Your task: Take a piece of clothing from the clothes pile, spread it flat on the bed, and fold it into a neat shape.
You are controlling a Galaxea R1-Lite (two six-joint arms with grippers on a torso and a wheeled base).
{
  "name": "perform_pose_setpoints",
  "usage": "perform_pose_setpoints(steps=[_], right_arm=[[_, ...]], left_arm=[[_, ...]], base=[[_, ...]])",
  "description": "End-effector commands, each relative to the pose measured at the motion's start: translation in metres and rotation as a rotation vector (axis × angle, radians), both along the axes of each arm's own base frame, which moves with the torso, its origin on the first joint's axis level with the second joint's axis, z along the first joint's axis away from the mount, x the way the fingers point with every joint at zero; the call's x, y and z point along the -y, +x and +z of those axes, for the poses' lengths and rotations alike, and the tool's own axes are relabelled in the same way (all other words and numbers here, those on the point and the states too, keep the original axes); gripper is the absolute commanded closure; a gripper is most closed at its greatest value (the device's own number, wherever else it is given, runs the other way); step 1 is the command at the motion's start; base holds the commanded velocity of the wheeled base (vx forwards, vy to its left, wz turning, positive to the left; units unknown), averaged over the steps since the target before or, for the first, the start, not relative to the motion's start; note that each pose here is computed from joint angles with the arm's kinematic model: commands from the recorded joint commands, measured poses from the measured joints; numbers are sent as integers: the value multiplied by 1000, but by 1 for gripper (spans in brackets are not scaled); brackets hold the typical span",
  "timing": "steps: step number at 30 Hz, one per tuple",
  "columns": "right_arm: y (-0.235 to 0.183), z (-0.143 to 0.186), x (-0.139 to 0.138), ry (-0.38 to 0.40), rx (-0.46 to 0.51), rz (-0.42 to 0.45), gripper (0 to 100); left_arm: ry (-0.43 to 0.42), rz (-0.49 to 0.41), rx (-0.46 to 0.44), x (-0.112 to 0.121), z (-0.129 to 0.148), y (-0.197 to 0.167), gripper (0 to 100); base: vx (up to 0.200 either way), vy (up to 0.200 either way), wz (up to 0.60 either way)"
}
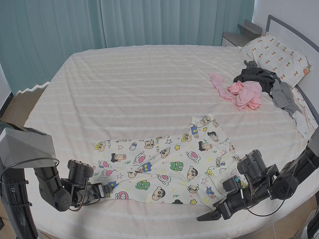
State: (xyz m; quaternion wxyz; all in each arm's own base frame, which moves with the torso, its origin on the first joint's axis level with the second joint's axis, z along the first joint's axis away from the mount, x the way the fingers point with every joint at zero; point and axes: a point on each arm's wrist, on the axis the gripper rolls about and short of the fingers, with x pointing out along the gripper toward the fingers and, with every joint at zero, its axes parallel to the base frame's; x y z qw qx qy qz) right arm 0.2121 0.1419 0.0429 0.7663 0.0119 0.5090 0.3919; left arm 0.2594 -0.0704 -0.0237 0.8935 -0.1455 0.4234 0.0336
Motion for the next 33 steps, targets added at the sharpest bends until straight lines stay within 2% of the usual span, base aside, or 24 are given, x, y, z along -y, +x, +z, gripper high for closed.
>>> perform_pose_setpoints(steps=[1, 8, 19, 24, 29, 32, 33], right_arm=[[4, 14, 9, 30, 37, -61, 0], [51, 15, 28, 38, 81, -208, 0], [88, -39, 17, -48, -6, -238, 0], [95, -47, 14, -51, -19, -242, 0], [95, -42, 13, -22, -39, -266, 0], [87, -19, 14, 90, -61, -255, 0], [86, -16, 15, 104, -65, -251, 0]], left_arm=[[-1, 0, 0, 0, 0, 0, 0], [0, 2, -2, 0, 0, -1, 0], [-2, 1, -1, 0, 0, -1, 0], [-15, 13, 2, 0, 1, -1, 0], [-14, 13, 0, 0, 1, -1, 0], [-15, 13, 2, 0, 1, 0, 0], [-15, 13, 2, 0, 1, 0, 0]], base=[[0, 0, 0], [0, 0, 0], [0, 0, 0], [0, 0, 0], [0, 0, 0], [0, 0, 0], [0, 0, 0]])
